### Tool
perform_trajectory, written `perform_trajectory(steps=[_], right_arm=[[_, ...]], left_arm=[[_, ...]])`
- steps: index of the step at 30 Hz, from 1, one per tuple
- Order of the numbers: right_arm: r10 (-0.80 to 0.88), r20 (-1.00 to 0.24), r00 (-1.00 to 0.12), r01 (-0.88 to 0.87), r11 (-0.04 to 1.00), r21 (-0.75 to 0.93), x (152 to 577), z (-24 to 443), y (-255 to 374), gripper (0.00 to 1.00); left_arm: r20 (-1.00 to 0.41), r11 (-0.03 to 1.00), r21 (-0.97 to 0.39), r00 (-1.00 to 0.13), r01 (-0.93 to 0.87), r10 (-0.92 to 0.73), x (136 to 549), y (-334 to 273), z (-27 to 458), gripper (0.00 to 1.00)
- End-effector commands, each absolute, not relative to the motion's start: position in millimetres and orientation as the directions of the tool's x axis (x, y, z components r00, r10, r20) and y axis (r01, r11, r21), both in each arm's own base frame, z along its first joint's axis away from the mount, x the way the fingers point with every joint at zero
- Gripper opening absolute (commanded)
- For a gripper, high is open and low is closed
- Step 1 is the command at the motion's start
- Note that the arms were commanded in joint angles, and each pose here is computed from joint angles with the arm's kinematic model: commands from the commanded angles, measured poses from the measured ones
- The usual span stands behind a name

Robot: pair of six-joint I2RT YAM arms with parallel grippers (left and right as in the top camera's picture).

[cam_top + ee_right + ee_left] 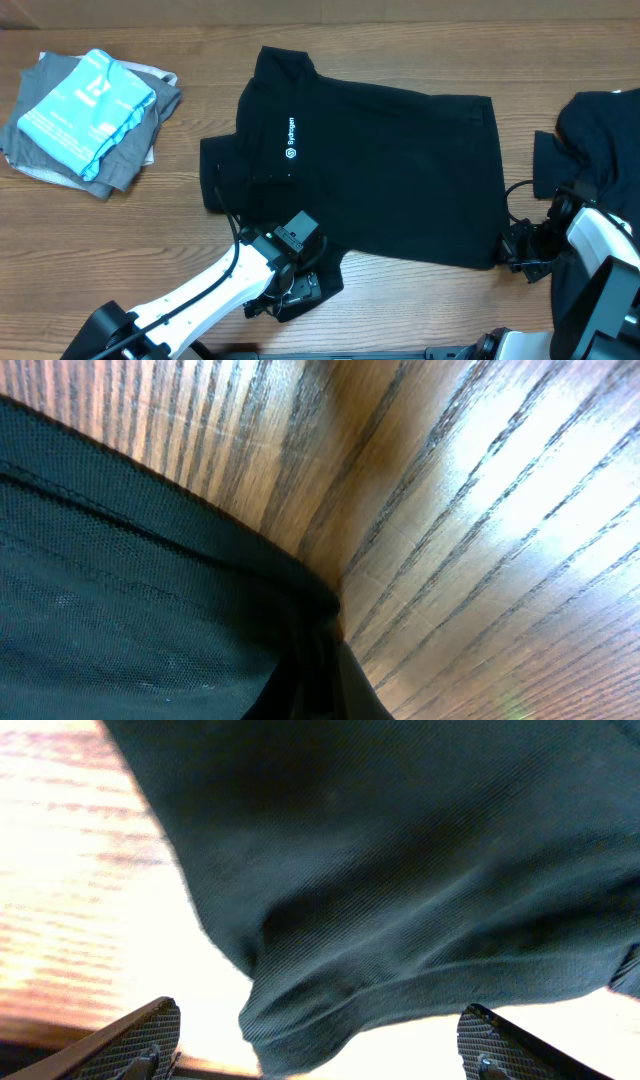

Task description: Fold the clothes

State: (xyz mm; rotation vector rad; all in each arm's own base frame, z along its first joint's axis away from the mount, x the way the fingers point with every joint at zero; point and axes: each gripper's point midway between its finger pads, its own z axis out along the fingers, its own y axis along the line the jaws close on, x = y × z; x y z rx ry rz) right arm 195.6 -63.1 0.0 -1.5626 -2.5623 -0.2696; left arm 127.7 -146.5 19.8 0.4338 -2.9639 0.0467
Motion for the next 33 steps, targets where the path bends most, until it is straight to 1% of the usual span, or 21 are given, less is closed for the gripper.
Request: perform_trajectory(steps=[1, 3, 7, 11, 16, 20, 22, 24, 27, 29, 30, 31, 32, 33], right_arm=[[0.866, 0.185, -0.465, 0.885, 0.457, 0.086, 195, 2, -64, 0.05], [0.866, 0.185, -0.465, 0.885, 0.457, 0.086, 195, 2, -64, 0.05], [0.866, 0.185, -0.465, 0.885, 0.457, 0.086, 195, 2, -64, 0.05], [0.866, 0.185, -0.464, 0.886, 0.457, 0.086, 195, 2, -64, 0.05], [0.866, 0.185, -0.465, 0.885, 0.457, 0.086, 195, 2, -64, 0.05], [0.866, 0.184, -0.465, 0.885, 0.457, 0.086, 196, 2, -64, 0.05], [0.866, 0.183, -0.465, 0.885, 0.457, 0.086, 196, 2, -64, 0.05], [0.866, 0.184, -0.465, 0.885, 0.457, 0.086, 195, 2, -64, 0.05], [0.867, 0.181, -0.464, 0.885, 0.458, 0.080, 195, 1, -65, 0.04], [0.867, 0.181, -0.464, 0.886, 0.458, 0.078, 194, 1, -65, 0.04], [0.867, 0.183, -0.464, 0.886, 0.458, 0.077, 194, 2, -65, 0.04], [0.867, 0.185, -0.464, 0.886, 0.458, 0.076, 194, 2, -65, 0.04], [0.867, 0.185, -0.464, 0.886, 0.458, 0.075, 194, 3, -65, 0.04], [0.866, 0.186, -0.463, 0.886, 0.458, 0.075, 195, 6, -66, 0.04]], left_arm=[[0.130, 0.945, -0.025, -0.939, -0.325, -0.319, 128, -141, 27, 0.92], [0.116, 0.943, -0.035, -0.938, -0.332, -0.326, 130, -139, 28, 0.93], [0.144, 0.938, -0.065, -0.933, -0.341, -0.329, 124, -141, 25, 0.93], [0.155, 0.934, -0.087, -0.931, -0.347, -0.331, 120, -142, 13, 0.88], [0.164, 0.927, -0.073, -0.921, -0.369, -0.354, 114, -137, 3, 0.86], [0.161, 0.926, -0.073, -0.921, -0.371, -0.356, 114, -136, 1, 0.81], [0.156, 0.925, -0.084, -0.922, -0.370, -0.355, 116, -138, 0, 0.75], [0.150, 0.925, -0.095, -0.924, -0.369, -0.353, 118, -140, 0, 0.60], [0.148, 0.925, -0.098, -0.924, -0.367, -0.352, 119, -141, 0, 0.45], [0.154, 0.931, -0.103, -0.931, -0.349, -0.332, 117, -141, 0, 0.31], [0.159, 0.937, -0.110, -0.936, -0.332, -0.313, 116, -142, 1, 0.23], [0.164, 0.944, -0.122, -0.945, -0.306, -0.285, 116, -144, 2, 0.11], [0.163, 0.949, -0.130, -0.950, -0.287, -0.265, 116, -146, 3, 0.04], [0.168, 0.956, -0.131, -0.956, -0.262, -0.239, 116, -146, 7, 0.04]])
